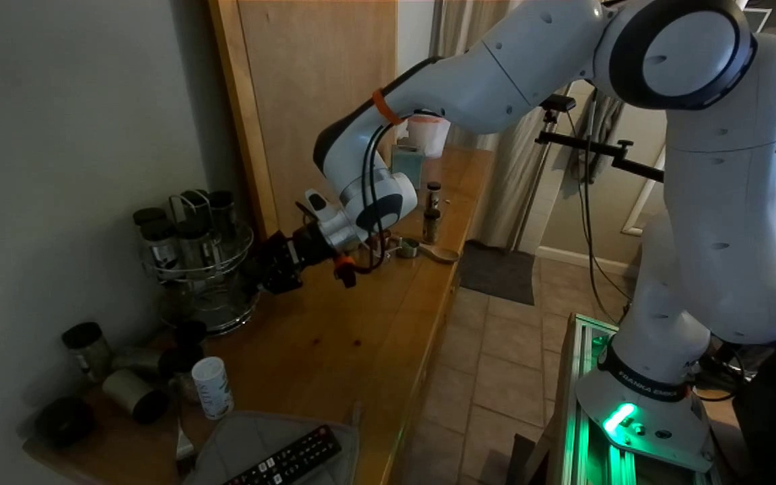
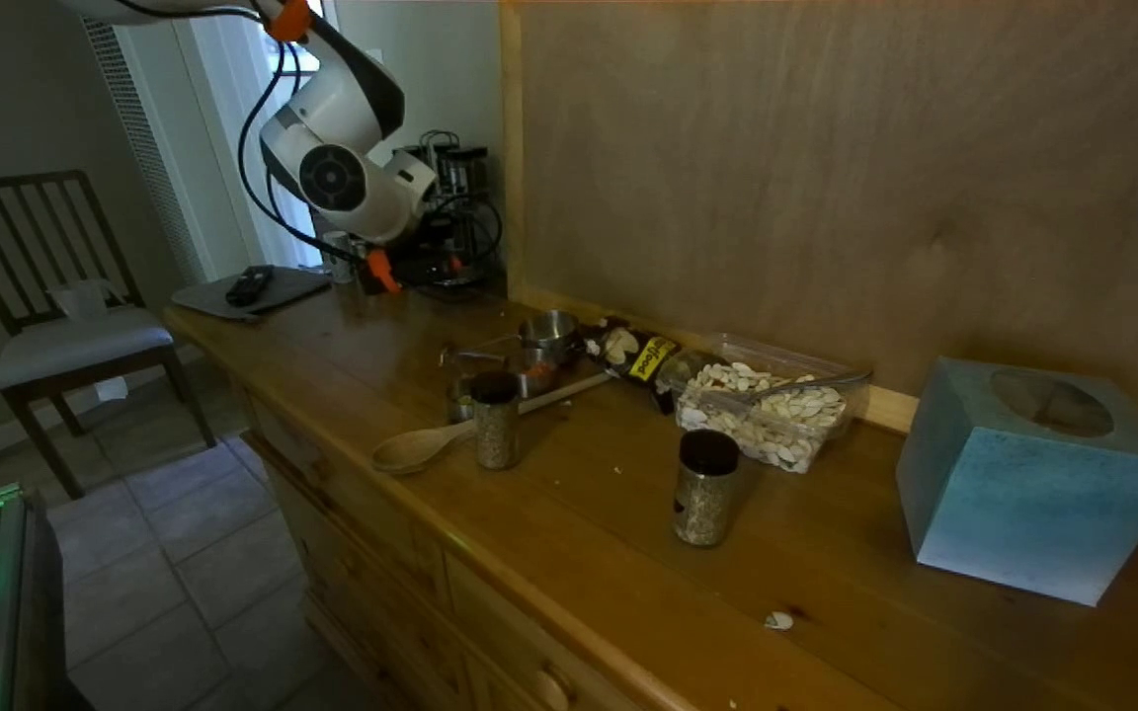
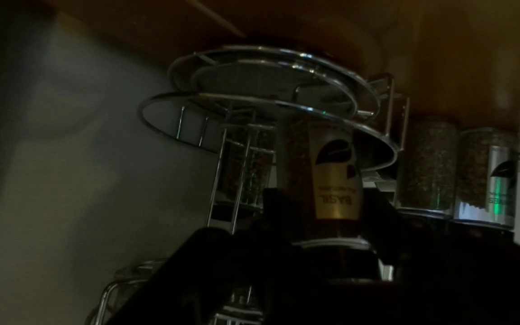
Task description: Move the spice container in front of the spice rack to the bottom level of the rack
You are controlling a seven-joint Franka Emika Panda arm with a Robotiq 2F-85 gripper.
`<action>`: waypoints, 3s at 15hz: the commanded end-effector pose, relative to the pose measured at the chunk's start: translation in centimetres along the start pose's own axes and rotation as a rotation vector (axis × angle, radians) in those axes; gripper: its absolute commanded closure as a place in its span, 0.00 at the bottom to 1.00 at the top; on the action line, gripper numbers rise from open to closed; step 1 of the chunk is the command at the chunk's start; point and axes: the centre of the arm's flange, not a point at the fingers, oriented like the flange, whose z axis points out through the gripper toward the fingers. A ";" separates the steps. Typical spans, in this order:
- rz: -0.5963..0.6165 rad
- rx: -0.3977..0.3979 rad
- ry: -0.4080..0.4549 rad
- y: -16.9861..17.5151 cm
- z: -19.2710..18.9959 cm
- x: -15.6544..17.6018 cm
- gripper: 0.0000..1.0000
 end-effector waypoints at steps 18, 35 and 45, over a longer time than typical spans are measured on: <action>0.053 0.144 -0.255 3.5 2.3 3.4 0.77; 0.011 0.164 -0.297 2.8 0.1 4.4 0.00; 0.157 0.123 -0.425 -0.9 -6.8 4.6 0.00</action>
